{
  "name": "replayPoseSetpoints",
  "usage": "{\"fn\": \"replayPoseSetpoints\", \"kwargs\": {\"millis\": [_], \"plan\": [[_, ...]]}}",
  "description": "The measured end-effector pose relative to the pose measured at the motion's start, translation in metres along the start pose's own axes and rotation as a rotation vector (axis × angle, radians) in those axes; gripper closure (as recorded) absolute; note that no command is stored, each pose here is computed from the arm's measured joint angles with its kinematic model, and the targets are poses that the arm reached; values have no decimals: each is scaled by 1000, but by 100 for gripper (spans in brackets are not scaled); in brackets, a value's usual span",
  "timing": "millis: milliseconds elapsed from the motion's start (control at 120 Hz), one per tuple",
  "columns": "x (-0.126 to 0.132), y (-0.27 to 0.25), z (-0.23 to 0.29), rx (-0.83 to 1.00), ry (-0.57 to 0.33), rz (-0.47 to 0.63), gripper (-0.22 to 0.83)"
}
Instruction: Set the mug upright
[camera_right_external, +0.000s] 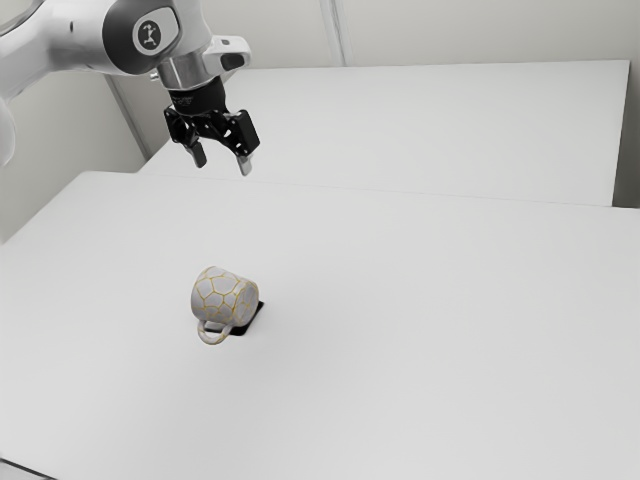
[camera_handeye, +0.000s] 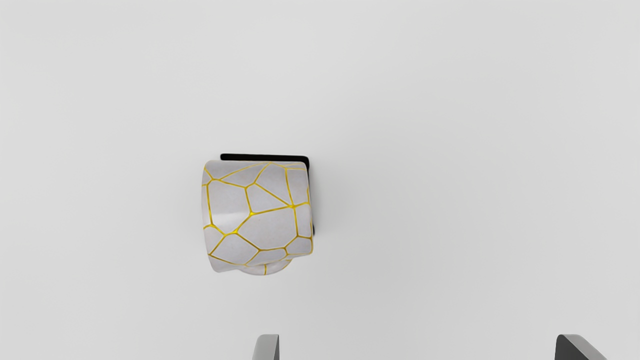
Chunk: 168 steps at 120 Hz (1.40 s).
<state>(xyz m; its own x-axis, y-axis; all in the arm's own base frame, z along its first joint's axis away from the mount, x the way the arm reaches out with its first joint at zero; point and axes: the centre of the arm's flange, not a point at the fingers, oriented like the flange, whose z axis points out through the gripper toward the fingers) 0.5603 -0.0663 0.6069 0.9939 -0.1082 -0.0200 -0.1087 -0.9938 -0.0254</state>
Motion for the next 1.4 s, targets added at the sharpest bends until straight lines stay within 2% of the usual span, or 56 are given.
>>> {"fn": "replayPoseSetpoints", "kwargs": {"millis": [467,992,1108,1308,1400], "plan": [[-10,4,8,-20,-21,12,0],[-4,-3,32,-79,-52,66,0],[0,-31,36,-85,-54,32,0],[-8,-130,50,-105,-68,-123,0],[-11,-158,62,-123,-79,-161,0]]}}
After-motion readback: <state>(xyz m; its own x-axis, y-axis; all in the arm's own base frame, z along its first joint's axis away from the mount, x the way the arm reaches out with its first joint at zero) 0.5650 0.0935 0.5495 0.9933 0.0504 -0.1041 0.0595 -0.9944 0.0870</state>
